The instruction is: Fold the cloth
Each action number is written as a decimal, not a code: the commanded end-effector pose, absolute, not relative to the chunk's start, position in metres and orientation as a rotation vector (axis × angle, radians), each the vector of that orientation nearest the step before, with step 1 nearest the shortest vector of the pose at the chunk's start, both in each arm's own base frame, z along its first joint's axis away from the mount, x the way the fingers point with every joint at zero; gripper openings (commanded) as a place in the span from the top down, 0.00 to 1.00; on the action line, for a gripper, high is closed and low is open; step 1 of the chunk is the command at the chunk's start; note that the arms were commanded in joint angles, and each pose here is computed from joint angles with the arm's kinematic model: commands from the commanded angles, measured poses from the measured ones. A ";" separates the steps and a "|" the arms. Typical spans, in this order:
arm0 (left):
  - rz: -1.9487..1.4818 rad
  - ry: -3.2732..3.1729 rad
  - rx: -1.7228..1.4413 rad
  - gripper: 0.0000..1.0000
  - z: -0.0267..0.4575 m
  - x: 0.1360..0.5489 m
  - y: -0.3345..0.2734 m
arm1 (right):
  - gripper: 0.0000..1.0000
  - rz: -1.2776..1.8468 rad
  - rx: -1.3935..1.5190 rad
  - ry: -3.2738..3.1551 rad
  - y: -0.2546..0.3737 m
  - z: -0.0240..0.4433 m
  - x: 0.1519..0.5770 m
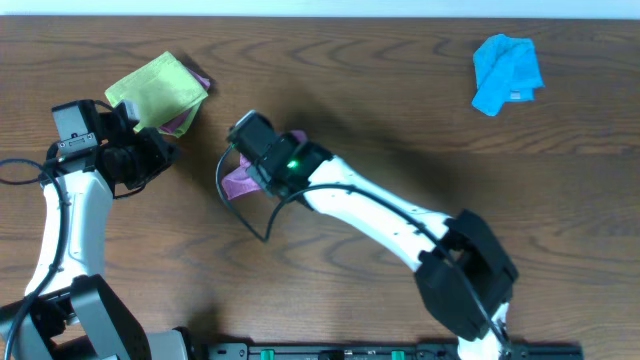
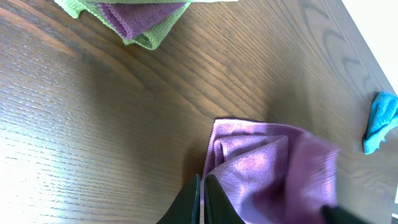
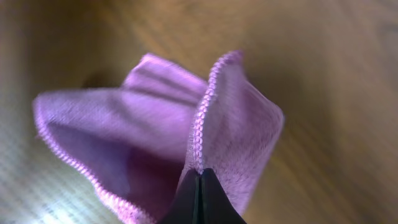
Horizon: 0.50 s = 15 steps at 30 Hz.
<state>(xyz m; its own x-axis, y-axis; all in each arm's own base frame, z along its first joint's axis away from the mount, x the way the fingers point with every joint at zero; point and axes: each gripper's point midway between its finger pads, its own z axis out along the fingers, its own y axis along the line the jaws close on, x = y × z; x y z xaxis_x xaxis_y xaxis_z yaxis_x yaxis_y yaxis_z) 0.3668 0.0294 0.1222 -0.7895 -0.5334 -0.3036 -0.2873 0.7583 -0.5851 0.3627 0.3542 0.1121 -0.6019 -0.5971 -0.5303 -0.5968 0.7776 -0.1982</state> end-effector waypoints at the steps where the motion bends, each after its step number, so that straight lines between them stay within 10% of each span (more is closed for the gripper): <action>1: -0.724 2.457 -0.568 0.94 0.140 0.373 0.030 | 0.99 -0.029 -0.732 2.399 0.331 0.125 0.385; 15: -0.723 2.456 -0.567 0.94 0.140 0.373 0.031 | 0.99 0.203 -0.662 2.287 0.358 0.147 0.414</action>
<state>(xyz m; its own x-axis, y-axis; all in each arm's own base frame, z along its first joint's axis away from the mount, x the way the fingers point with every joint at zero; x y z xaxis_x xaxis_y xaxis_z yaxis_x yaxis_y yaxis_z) 0.3669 0.0282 0.1228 -0.7905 -0.5328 -0.3020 -0.2834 0.7555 -0.5907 0.4133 0.3515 0.1393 -0.5994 -0.4240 -0.6789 -0.5120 0.8551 -0.0820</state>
